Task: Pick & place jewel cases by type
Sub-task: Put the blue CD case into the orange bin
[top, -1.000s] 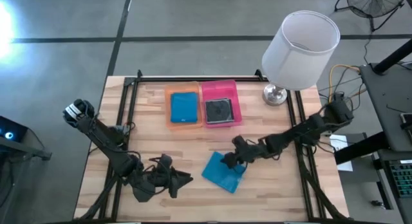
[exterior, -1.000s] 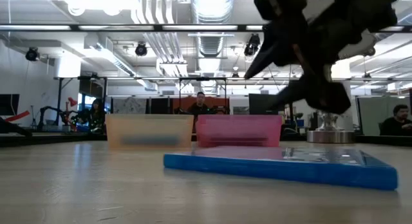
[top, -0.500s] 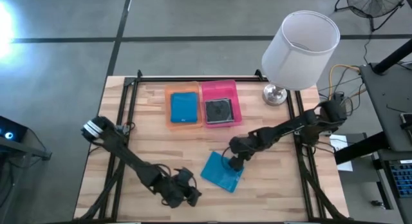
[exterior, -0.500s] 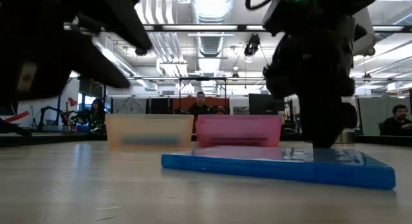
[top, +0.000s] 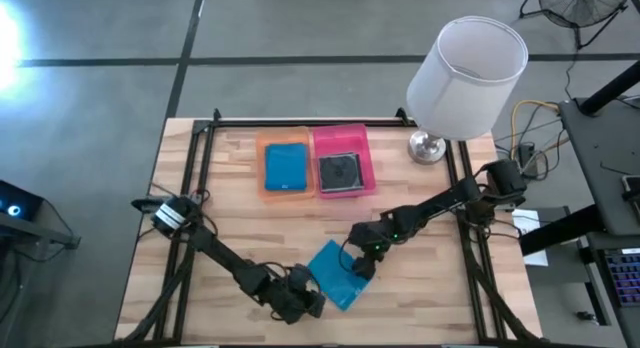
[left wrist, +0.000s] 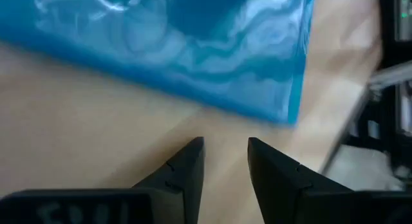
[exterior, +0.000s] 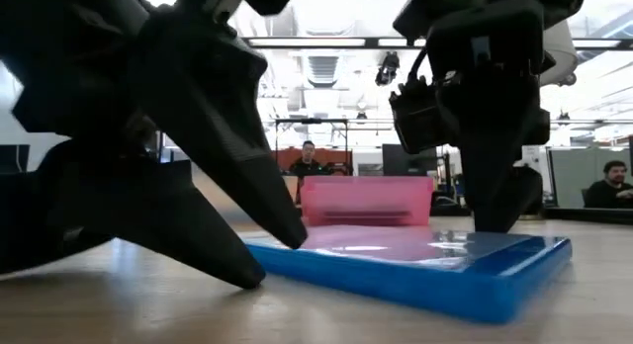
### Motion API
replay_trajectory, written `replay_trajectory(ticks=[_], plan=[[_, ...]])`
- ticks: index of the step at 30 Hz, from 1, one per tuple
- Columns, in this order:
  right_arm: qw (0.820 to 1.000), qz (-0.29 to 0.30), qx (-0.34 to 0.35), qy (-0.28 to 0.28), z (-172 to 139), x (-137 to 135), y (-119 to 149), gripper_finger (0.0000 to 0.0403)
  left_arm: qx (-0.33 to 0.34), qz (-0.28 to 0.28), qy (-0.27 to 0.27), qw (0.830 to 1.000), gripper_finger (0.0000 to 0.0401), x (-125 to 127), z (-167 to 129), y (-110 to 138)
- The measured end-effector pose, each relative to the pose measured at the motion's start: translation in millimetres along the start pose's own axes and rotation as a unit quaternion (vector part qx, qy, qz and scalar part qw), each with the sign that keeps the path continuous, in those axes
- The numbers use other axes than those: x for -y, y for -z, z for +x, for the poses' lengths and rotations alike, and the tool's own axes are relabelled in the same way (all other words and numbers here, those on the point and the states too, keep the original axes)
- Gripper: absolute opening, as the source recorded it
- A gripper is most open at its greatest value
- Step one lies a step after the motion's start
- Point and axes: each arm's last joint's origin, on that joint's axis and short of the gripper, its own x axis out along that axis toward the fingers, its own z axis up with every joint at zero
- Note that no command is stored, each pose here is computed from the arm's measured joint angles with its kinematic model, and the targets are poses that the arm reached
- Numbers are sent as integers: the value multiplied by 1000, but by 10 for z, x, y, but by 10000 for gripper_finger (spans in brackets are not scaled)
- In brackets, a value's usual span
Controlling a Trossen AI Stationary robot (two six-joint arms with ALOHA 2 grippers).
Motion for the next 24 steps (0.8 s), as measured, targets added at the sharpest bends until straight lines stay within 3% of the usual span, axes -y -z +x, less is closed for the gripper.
replay_trajectory(ticks=[6, 13, 20, 24], plan=[[998, 29, 16, -48, 183, -46, -45, 226, 7, 25, -39, 999, 105, -4, -35, -95], [993, 6, 43, -108, 255, -303, -146, 226, 17, 28, -37, 999, 105, -17, -5, -133], [990, 1, 77, -122, 216, -523, -271, 225, 36, 42, -38, 998, 106, -8, -35, -159], [991, 20, 77, -110, 191, -540, -281, 199, 80, 56, -41, 994, 106, 6, -125, -164]])
